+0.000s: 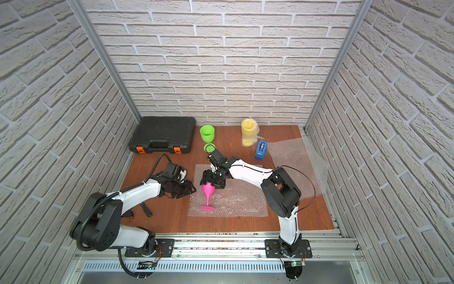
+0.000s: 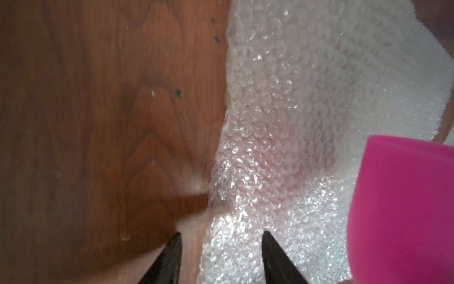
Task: Wrap wine glasses in bubble wrap
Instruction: Place the wine glass on the bubble wrap.
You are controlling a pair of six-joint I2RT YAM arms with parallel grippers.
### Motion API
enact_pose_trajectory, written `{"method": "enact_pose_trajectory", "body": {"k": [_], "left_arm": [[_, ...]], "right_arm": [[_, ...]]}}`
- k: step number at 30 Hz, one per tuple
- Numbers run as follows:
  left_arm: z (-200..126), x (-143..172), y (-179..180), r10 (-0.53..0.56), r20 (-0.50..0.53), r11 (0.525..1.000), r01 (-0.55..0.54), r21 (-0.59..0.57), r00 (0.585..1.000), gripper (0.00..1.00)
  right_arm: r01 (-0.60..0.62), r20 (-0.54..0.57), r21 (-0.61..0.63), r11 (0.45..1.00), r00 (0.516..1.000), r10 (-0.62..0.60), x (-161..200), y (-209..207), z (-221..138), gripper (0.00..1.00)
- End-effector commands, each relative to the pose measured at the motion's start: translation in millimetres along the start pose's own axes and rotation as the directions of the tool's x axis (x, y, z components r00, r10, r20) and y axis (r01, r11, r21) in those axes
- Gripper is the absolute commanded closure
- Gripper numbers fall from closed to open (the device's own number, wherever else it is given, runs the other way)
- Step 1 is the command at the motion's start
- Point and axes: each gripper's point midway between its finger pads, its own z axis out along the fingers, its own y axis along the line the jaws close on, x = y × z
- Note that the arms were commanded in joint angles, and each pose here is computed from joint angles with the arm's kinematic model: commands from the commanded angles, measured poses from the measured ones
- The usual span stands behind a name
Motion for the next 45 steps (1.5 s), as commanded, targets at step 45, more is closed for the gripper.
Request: {"method": "enact_pose_trajectory", "body": {"k": [45], "left_arm": [[24, 25, 3, 0.029, -0.119, 0.996, -0.039, -0.085, 0.992, 0.60]], "right_arm": [[-0.025, -0.065, 0.145, 0.989, 0.997, 0.035, 10, -29, 38, 0.39]]}}
